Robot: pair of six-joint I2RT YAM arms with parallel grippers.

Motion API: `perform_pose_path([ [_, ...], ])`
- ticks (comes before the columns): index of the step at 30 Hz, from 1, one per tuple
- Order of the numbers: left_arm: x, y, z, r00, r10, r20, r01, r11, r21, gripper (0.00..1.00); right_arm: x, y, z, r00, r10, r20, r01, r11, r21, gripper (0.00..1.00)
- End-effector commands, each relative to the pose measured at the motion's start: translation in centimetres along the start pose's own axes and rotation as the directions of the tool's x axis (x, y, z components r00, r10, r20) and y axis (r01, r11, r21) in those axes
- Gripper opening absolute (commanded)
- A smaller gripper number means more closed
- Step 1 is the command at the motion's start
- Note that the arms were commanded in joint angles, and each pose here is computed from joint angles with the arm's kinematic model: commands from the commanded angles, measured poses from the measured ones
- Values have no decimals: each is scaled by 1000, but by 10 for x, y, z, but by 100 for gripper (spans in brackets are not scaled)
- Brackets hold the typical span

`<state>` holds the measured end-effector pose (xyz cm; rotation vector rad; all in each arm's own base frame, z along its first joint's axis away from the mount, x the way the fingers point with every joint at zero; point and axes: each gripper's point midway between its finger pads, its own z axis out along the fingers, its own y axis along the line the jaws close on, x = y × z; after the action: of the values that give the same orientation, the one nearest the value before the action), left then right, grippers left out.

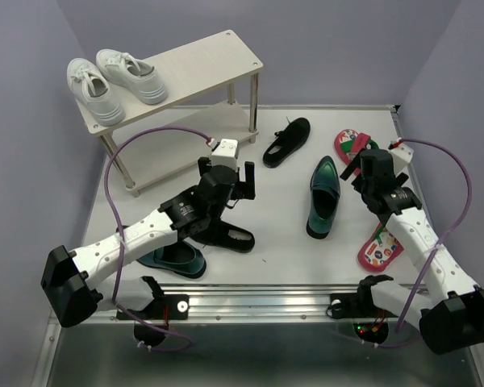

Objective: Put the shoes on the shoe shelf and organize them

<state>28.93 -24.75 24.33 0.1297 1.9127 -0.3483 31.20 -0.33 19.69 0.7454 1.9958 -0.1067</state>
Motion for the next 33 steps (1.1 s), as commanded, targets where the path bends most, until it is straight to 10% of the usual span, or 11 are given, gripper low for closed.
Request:
perform_pose_path([
  [1,-6,-8,-3,1000,-12,-10,12,999,32,99,-16,5,-6,998,29,53,-27,999,-32,100],
  [19,13,11,-12,1000,-1,-25,0,1000,-11,99,-7,0,-8,998,-35,42,37,998,-50,100],
  [33,90,-49,26,932,177,-316,-190,982,-12,99,-22,-7,-7,993,-60,103,60,998,-1,100],
])
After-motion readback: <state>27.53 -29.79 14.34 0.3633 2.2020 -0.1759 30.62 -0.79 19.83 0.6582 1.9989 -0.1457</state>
